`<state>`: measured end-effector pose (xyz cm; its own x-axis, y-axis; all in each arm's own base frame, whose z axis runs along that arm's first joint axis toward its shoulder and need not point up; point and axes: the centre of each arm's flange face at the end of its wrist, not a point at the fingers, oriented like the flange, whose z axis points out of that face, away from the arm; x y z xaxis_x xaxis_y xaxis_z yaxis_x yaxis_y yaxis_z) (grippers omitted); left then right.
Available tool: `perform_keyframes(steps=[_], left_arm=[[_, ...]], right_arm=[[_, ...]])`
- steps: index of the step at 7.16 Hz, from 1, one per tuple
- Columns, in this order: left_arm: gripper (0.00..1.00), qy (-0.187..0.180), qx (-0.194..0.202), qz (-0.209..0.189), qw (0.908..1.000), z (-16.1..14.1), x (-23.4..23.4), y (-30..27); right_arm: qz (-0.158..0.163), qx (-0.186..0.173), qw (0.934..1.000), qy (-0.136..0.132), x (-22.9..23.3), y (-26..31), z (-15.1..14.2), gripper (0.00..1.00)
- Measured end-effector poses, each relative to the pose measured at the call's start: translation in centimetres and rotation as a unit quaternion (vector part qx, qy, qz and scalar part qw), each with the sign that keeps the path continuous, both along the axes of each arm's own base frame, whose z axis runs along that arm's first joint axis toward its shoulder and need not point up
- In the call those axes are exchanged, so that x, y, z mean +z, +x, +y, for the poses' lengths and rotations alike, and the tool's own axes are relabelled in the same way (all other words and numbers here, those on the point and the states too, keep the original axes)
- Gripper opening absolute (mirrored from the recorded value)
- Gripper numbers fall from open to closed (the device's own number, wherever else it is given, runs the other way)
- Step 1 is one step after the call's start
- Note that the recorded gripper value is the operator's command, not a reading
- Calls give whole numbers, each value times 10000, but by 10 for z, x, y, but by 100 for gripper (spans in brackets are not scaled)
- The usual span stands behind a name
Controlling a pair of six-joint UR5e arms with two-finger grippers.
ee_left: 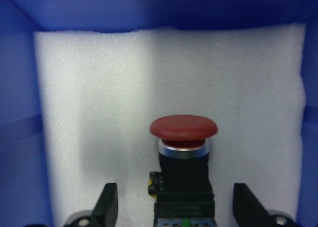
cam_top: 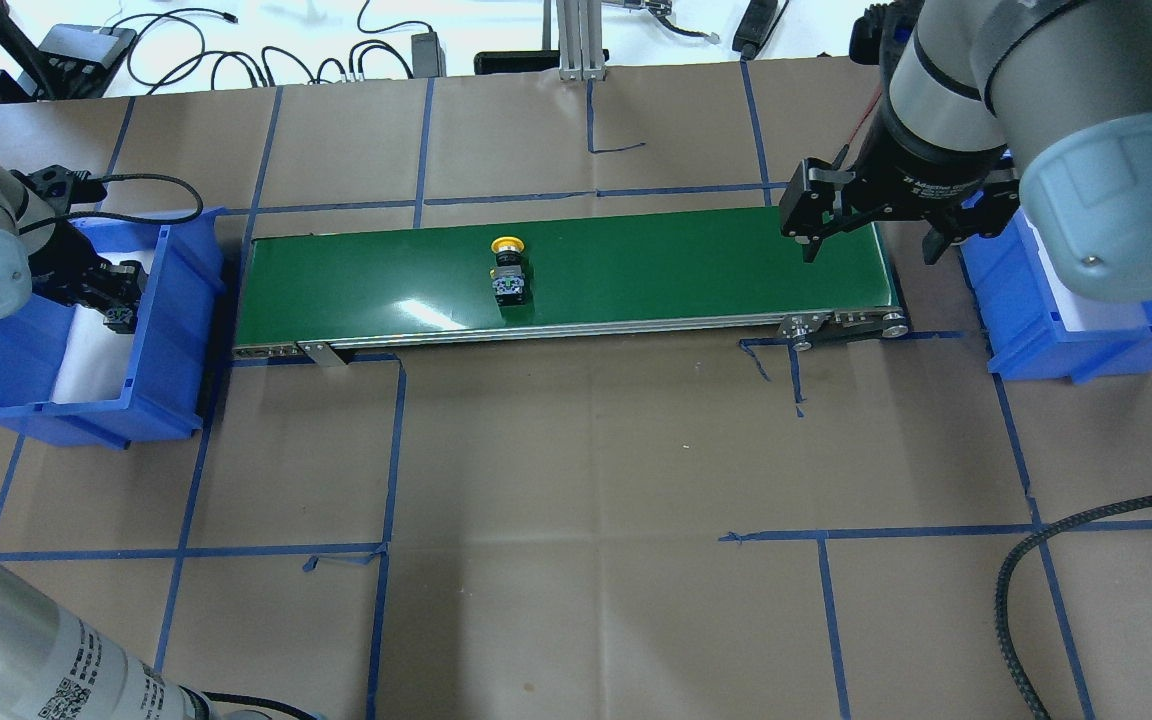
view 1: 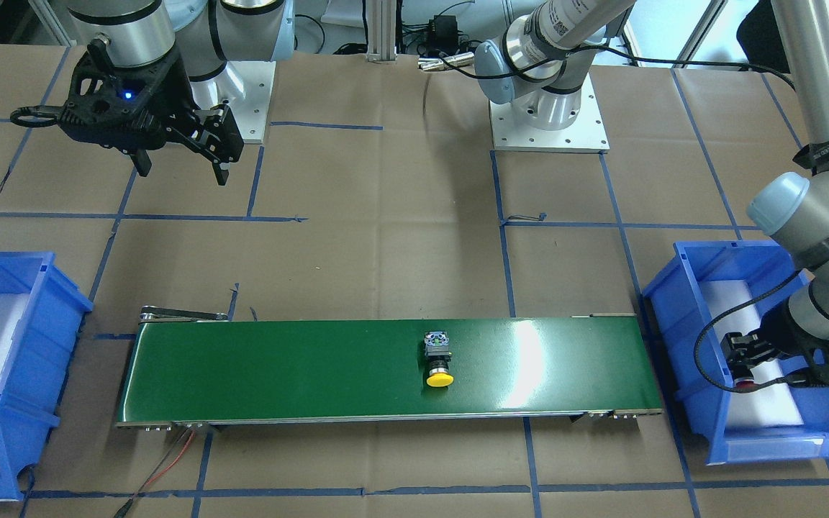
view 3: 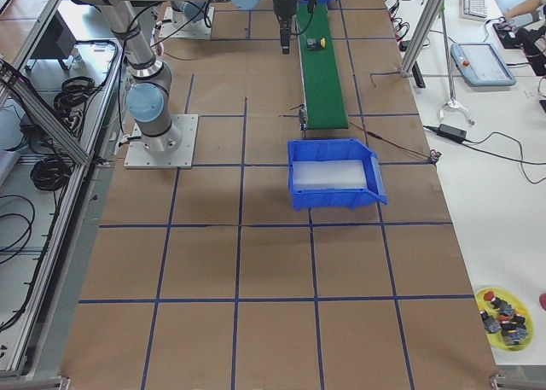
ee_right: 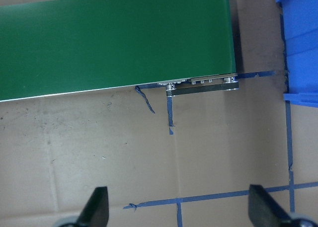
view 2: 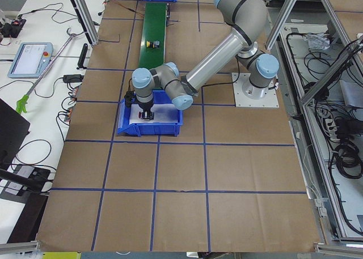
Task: Transport two buttons from left to right
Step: 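Lower the left gripper and grasp the red-capped push button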
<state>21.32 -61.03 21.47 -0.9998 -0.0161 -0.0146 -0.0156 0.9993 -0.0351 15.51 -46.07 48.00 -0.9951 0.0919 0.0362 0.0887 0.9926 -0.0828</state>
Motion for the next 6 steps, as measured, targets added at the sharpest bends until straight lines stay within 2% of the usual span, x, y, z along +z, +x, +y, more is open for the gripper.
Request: perform_keyframes(steps=[3, 6], left_arm=[[2, -167, -51, -79, 9998, 1, 47, -3], [2, -41, -85, -25, 10000, 22, 124, -15]], right_arm=[[-1, 0, 10000, 4, 0, 0, 0, 100], [4, 1, 10000, 2, 0, 0, 0, 100]])
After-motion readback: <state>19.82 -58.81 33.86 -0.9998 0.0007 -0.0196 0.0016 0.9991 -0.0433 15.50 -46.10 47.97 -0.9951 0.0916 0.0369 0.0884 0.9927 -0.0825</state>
